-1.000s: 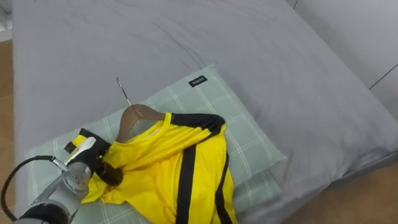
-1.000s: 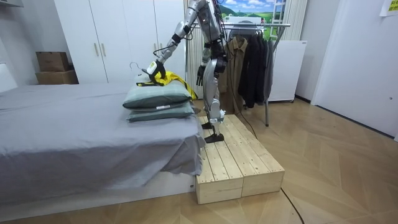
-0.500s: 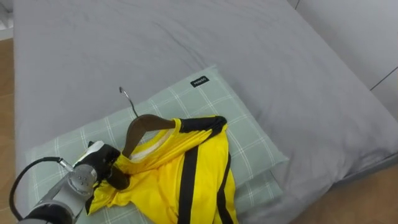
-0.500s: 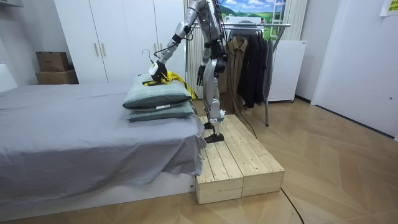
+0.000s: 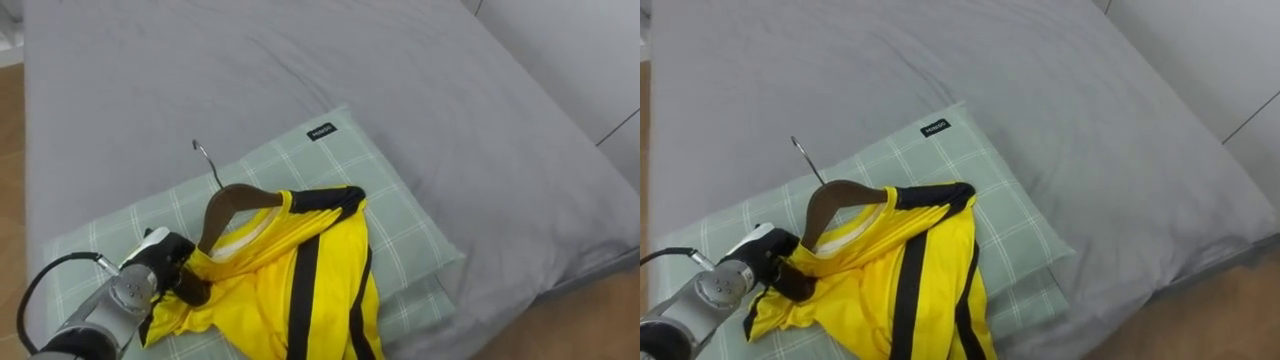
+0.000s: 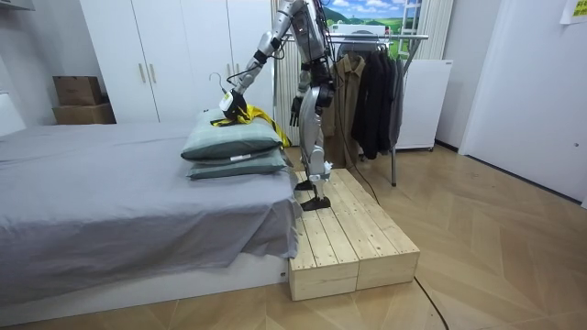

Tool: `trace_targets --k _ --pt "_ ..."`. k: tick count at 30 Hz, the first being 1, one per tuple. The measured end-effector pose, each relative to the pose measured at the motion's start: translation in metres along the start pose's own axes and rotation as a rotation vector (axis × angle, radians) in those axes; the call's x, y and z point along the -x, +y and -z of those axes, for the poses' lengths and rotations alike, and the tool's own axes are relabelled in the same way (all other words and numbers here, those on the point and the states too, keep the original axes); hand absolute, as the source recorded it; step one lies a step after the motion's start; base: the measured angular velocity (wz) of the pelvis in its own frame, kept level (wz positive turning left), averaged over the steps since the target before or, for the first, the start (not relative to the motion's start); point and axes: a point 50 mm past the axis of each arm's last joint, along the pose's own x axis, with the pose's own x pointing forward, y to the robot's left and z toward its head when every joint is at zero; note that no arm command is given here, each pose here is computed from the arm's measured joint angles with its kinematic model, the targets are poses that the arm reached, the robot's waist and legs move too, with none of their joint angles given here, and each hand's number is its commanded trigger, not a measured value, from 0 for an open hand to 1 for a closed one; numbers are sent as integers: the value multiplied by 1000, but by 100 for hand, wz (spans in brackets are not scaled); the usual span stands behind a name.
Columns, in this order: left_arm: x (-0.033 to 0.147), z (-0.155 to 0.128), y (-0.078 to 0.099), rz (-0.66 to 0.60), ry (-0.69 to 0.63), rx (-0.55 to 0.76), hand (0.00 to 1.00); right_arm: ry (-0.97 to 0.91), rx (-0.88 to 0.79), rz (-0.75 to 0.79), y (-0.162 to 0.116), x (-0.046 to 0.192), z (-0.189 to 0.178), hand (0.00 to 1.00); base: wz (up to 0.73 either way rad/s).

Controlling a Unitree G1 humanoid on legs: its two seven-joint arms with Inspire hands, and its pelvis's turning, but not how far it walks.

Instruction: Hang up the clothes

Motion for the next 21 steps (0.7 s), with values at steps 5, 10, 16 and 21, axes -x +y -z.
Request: trace_targets --k 5,10,16,21 --pt "0 -5 3 -27 -33 5 100 -14 -1 8 0 0 1 0 0" --pt "0 -16 14 -94 -90 32 100 -2 -35 19 -3 2 9 0 0" --pt "2 -19 21 -135 -119 96 100 29 -63 24 -3 5 23 0 0" --pt "8 -22 8 -138 -201 122 100 93 -107 42 -7 11 50 0 3"
